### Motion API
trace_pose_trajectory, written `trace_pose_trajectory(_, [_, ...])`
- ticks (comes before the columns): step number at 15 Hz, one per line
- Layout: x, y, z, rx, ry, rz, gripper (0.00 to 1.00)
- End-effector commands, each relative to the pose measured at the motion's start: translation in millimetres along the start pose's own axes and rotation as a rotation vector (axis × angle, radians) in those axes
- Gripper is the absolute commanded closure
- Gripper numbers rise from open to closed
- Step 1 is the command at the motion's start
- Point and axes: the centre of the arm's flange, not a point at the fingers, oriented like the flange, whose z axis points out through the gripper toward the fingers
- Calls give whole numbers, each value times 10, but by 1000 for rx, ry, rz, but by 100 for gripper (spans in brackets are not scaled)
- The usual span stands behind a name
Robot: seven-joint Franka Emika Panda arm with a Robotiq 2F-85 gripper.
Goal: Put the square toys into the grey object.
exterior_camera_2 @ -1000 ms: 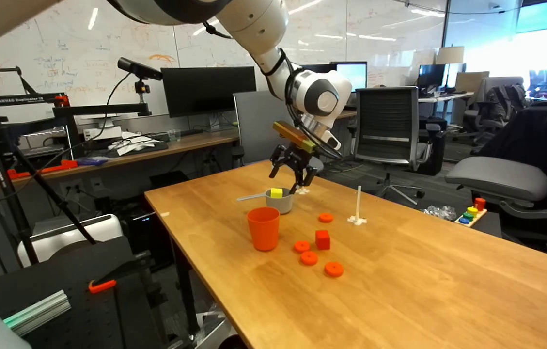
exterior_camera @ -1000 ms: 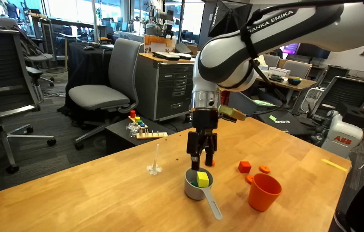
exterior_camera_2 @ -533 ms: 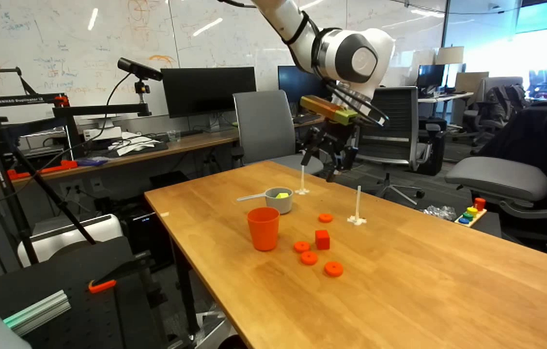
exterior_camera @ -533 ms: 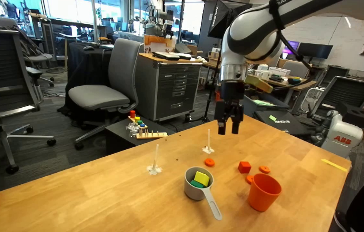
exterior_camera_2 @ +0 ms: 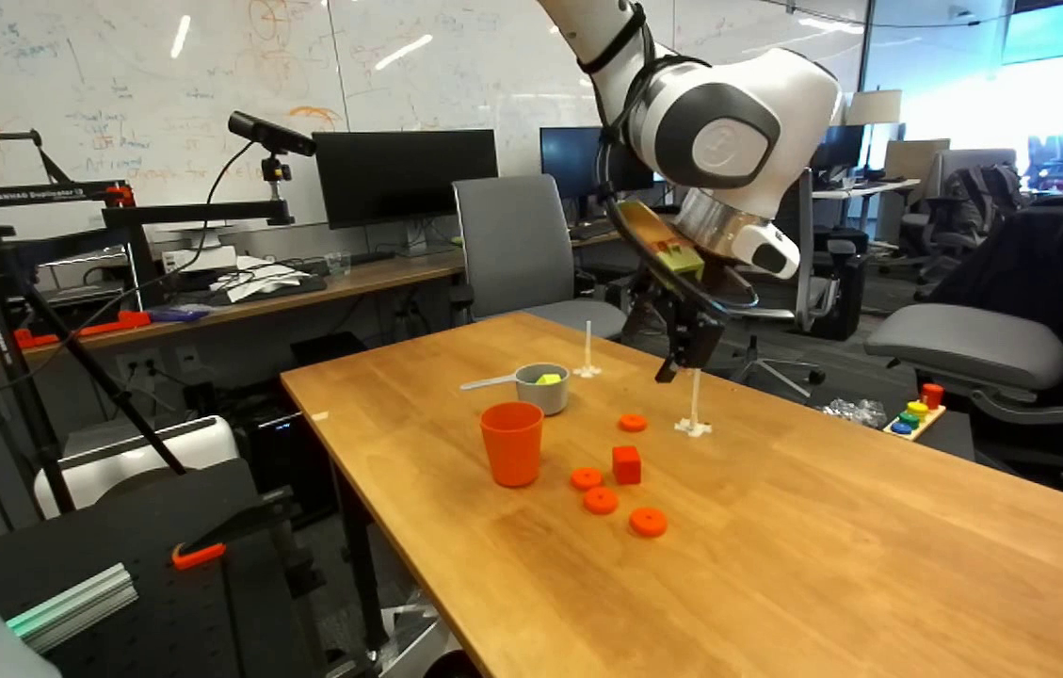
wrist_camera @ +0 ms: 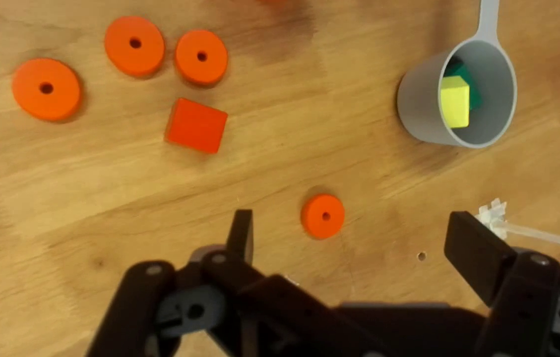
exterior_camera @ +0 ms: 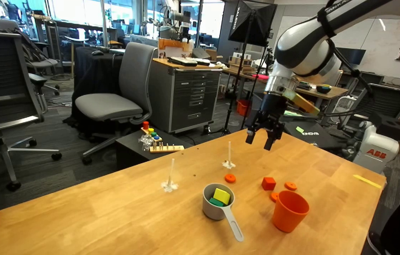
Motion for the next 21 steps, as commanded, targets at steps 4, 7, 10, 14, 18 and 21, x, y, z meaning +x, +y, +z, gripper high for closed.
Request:
trace_pose_trajectory(4, [-56, 233, 238, 49, -10, 78, 0])
trace_pose_trajectory(7, [-68, 159, 334, 83, 16, 104, 0])
trace_pose_trajectory(10, [-158, 128, 382, 74, 11, 174, 0])
trace_pose_trajectory(14, [-260, 135, 251, 40, 33, 301, 0])
trace_pose_trajectory(18, [-279, 259, -14, 35, 32, 433, 0])
trace_pose_trajectory(21, [-336, 494, 114, 11, 44, 534, 0])
